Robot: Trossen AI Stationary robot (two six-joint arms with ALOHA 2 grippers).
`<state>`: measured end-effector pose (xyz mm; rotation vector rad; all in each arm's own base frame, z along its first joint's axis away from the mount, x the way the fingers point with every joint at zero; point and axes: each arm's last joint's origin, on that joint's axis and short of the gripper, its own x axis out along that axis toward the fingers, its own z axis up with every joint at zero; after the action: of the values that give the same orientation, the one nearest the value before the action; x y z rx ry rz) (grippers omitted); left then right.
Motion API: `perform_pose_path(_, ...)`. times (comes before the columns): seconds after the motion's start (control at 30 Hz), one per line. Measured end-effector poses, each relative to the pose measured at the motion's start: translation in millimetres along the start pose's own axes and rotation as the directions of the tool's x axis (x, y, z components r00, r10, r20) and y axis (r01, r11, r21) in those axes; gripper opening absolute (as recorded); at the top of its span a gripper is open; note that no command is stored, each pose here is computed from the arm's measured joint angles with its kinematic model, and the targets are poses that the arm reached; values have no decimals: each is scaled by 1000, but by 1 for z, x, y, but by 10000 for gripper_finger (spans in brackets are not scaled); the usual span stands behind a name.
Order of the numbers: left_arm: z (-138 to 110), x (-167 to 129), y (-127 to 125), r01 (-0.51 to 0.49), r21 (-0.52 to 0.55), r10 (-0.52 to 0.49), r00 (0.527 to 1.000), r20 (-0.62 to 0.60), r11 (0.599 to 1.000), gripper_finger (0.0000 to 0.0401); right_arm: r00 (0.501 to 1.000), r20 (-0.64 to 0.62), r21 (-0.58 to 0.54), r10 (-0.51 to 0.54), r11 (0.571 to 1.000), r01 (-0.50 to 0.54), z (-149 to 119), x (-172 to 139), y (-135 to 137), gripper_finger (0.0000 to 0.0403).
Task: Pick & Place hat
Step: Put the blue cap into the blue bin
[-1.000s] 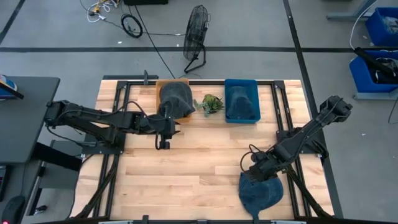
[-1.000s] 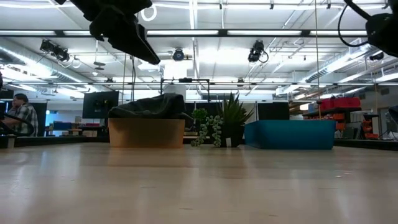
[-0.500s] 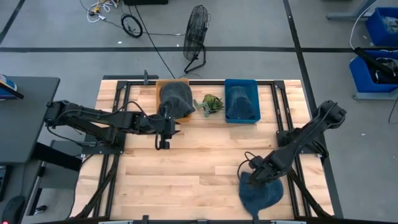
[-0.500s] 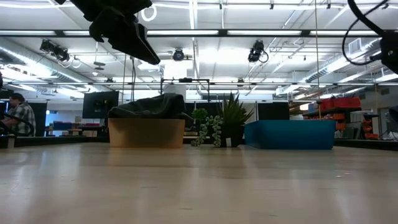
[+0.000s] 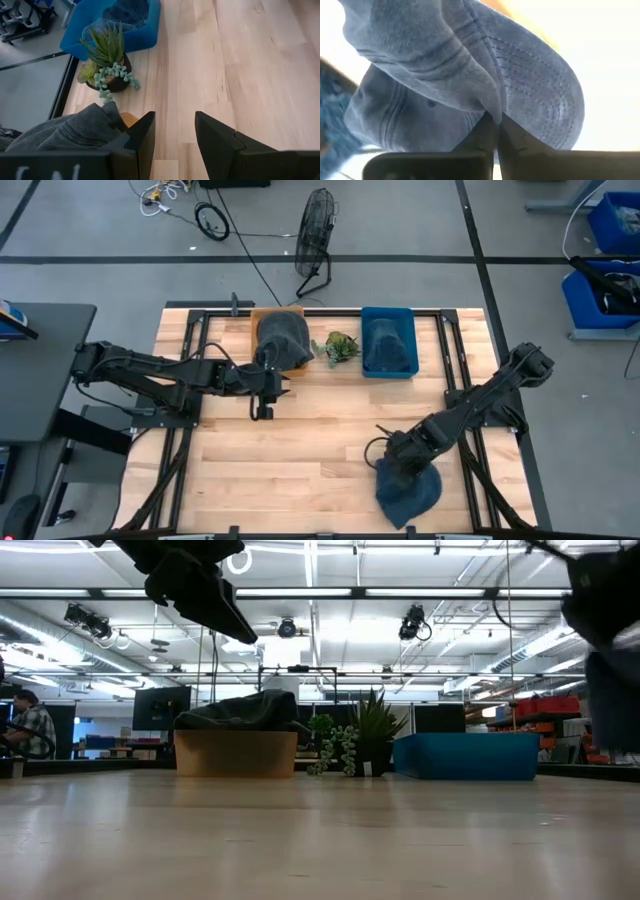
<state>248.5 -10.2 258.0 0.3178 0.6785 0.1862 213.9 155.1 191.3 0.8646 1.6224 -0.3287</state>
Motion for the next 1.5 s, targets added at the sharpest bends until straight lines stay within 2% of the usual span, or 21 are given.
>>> perform_pose_path(0.1, 0, 0, 0, 0, -1, 0, 1000, 3, 1000, 142, 997, 73, -145, -23, 989, 33, 5, -23, 8, 5)
perform_pose_path(0.17, 1, 0, 0, -4, -3, 4, 1000, 8, 1000, 142, 985, 158, -225, -74, 968, 108, 10, -41, 11, 6)
perform_pose_path(0.23, 2, 0, 0, -6, -7, 6, 1000, 19, 1000, 142, 953, 264, -294, -147, 929, 224, 13, -62, 12, 5)
perform_pose_path(0.3, 3, 0, 1, -8, -10, 8, 1000, 28, 1000, 142, 890, 403, -360, -214, 857, 369, 16, -84, 13, 5)
perform_pose_path(0.37, 4, 0, 1, -10, -16, 11, 999, 42, 1000, 142, 788, 547, -404, -282, 735, 544, 18, -104, 12, 5)
perform_pose_path(0.4, 5, 0, 1, -12, -20, 13, 999, 52, 1000, 142, 729, 609, -415, -314, 656, 630, 20, -112, 10, 5)
perform_pose_path(0.47, 7, 0, 1, -15, -25, 16, 998, 66, 1000, 142, 626, 685, -446, -372, 464, 765, 24, -127, 6, 5)
perform_pose_path(0.53, 7, 0, 1, -15, -26, 16, 998, 68, 1000, 142, 580, 690, -507, -434, 282, 814, 30, -138, -1, 5)
perform_pose_path(0.57, 7, 0, 1, -15, -26, 16, 998, 68, 1000, 142, 569, 677, -533, -466, 223, 816, 35, -142, -6, 5)
perform_pose_path(0.6, 7, 0, 1, -15, -26, 17, 997, 69, 1000, 142, 559, 665, -538, -495, 200, 818, 41, -146, -11, 5)
perform_pose_path(0.7, 7, 0, 1, -15, -26, 16, 998, 69, 1000, 142, 515, 649, -501, -560, 196, 843, 65, -157, -27, 5)
perform_pose_path(0.83, 7, 0, 1, -15, -26, 17, 997, 70, 1000, 142, 484, 604, -526, -633, 140, 839, 94, -171, -50, 5)
perform_pose_path(1.0, 7, 0, 2, -15, -27, 17, 997, 71, 1000, 142, 461, 547, -532, -699, 135, 836, 124, -188, -82, 5)
perform_pose_path(1.23, 7, 0, 1, -15, -27, 17, 997, 71, 1000, 142, 410, 614, -455, -674, 121, 882, 171, -189, -113, 4)
perform_pose_path(1.4, 7, 0, 2, -16, -27, 17, 997, 71, 1000, 142, 473, 624, -533, -622, 105, 840, 189, -159, -132, 4)
perform_pose_path(1.5, 7, 0, 2, -15, -27, 17, 997, 71, 1000, 142, 506, 610, -563, -609, 116, 818, 193, -141, -141, 4)
